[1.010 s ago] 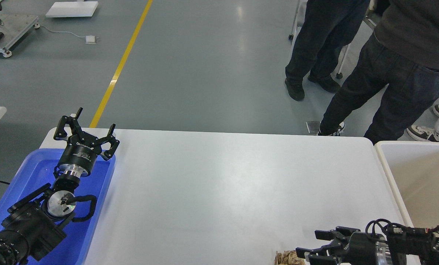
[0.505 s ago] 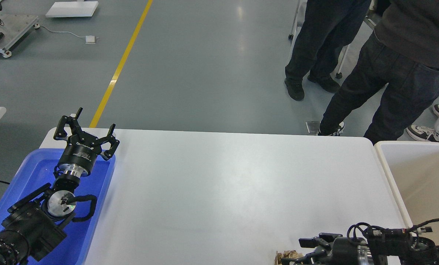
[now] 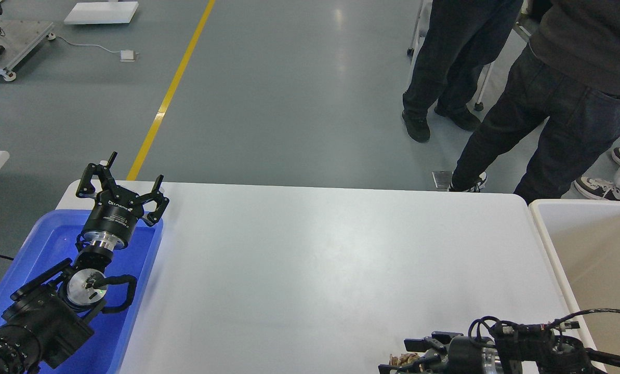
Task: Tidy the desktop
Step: 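Close the right gripper on the tan crumpled object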
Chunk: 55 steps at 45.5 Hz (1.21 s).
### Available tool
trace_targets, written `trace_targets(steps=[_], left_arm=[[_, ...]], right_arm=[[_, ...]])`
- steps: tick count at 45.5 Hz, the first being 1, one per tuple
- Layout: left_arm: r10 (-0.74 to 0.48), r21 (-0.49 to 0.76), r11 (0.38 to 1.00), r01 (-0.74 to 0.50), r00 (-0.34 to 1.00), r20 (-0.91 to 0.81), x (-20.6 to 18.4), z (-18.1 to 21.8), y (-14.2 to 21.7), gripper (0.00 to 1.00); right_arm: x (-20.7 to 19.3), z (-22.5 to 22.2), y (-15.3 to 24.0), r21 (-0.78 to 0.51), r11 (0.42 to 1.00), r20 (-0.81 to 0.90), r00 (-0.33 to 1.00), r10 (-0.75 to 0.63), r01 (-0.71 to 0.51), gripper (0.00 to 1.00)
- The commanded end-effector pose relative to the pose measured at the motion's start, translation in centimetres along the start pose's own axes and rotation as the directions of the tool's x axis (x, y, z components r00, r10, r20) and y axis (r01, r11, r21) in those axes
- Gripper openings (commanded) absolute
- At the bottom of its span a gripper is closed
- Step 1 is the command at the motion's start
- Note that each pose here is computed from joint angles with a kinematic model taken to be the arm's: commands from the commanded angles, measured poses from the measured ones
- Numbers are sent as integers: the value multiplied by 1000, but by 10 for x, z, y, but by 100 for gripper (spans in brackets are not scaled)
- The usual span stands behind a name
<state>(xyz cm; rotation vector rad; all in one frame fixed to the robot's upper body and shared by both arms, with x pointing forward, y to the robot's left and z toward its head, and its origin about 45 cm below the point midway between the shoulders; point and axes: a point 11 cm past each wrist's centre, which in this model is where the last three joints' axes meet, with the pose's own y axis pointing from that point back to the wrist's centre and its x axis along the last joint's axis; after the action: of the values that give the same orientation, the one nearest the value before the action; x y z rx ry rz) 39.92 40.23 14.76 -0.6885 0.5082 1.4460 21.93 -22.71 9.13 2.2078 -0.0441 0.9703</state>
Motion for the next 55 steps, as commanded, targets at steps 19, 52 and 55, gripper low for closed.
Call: trace_targets(steps=[19,52,55], left_arm=[[0,-1,1000,0,1000,0,0,0,0,100],[0,-1,1000,0,1000,0,0,0,0,100],[1,-1,1000,-1,1000,1,0,0,0,100]], right_arm=[[-10,14,1,-40,999,-11,1000,-22,21,99],[-25,23,-1,-72,997,-5,1000,-29,28,98],[-26,22,-3,-68,997,-9,1000,-27,26,98]])
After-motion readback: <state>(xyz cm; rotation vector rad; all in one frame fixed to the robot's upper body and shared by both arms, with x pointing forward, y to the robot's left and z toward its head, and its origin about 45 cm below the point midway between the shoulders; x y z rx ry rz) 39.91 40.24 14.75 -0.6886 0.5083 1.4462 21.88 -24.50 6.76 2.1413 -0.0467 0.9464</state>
